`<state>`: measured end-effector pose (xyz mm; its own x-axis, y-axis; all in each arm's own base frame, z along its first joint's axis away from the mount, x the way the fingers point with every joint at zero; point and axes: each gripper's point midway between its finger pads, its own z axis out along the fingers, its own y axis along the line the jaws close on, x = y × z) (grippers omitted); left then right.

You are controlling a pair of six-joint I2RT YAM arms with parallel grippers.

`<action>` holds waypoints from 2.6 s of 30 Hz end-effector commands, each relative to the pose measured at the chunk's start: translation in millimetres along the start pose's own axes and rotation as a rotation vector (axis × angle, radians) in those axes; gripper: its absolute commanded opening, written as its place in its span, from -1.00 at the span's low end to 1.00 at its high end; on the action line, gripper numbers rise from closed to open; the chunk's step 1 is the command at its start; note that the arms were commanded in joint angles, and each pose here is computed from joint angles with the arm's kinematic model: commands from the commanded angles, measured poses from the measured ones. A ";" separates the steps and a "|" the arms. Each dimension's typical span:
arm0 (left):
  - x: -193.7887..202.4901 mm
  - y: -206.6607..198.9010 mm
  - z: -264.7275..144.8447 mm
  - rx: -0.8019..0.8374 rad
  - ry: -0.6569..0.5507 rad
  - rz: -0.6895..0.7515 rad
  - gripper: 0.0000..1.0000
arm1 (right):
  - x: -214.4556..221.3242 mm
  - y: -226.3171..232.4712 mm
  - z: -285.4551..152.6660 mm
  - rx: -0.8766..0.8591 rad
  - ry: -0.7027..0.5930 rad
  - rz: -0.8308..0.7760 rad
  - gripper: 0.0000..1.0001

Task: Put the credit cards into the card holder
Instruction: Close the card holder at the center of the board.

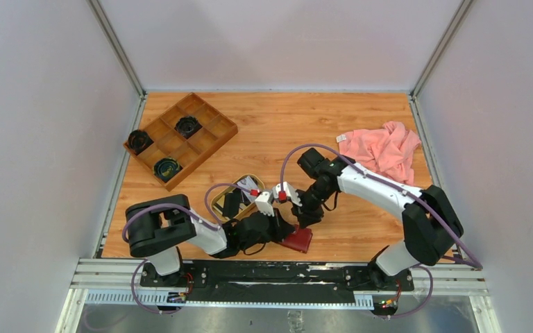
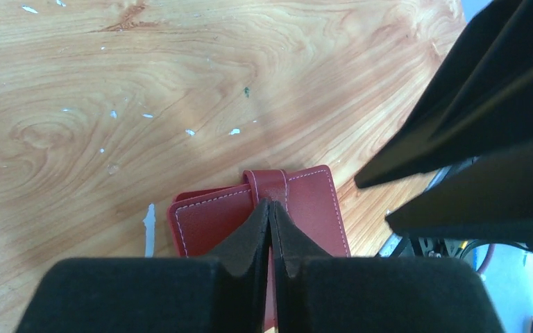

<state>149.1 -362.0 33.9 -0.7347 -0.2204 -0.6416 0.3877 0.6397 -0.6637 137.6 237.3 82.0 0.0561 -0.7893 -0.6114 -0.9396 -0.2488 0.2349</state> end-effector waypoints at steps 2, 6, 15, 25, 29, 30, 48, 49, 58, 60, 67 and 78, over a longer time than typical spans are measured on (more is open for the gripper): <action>-5.1 1.8 -1.4 -0.009 0.021 0.059 -0.86 | 7.2 -4.2 -7.1 0.041 -0.007 0.011 -0.34; -23.2 -15.2 2.0 0.041 -0.006 0.046 -0.68 | 6.1 -5.4 -7.0 0.043 -0.009 0.008 -0.34; -49.1 -43.5 -0.4 0.127 -0.040 0.044 -0.56 | -3.4 -1.8 -16.7 0.069 -0.057 -0.039 -0.33; -57.6 -9.1 -52.0 0.054 -0.083 0.101 -0.43 | -13.7 -3.8 -16.2 0.168 -0.161 -0.172 0.03; -38.4 3.2 -71.6 0.073 -0.036 0.025 -0.35 | -1.4 -8.3 7.4 0.147 -0.039 -0.105 0.04; -33.3 5.3 -75.1 0.077 -0.024 0.005 -0.33 | 1.3 -9.9 12.3 0.149 -0.002 -0.097 0.03; 8.4 25.7 -64.2 -0.019 0.102 -0.020 -0.11 | 8.6 -27.3 20.3 0.231 0.147 -0.062 -0.76; 9.5 24.9 -62.4 -0.021 0.108 -0.022 -0.11 | 8.0 -27.7 18.9 0.236 0.147 -0.065 -0.82; -6.7 17.2 -39.6 -0.069 0.043 -0.060 -0.22 | 1.5 -67.2 -17.8 0.341 0.094 -0.078 -0.99; -11.5 17.2 -30.2 -0.091 0.023 -0.058 -0.23 | 0.9 -78.1 -25.8 0.354 0.075 -0.082 -0.99; -36.2 12.9 -1.3 -0.055 -0.024 -0.058 -0.24 | -4.2 -103.9 -43.4 0.344 -0.001 -0.134 -1.00; -95.0 10.9 -34.3 0.055 -0.157 0.234 0.36 | 18.1 -105.9 -51.3 0.258 -0.029 -0.111 -0.42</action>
<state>193.7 -315.3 71.3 -0.6691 -0.2511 -0.6995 0.4200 0.6487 -0.6346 261.0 224.5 72.7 0.1375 -0.7806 -0.6097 -0.9897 -0.1323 -0.0538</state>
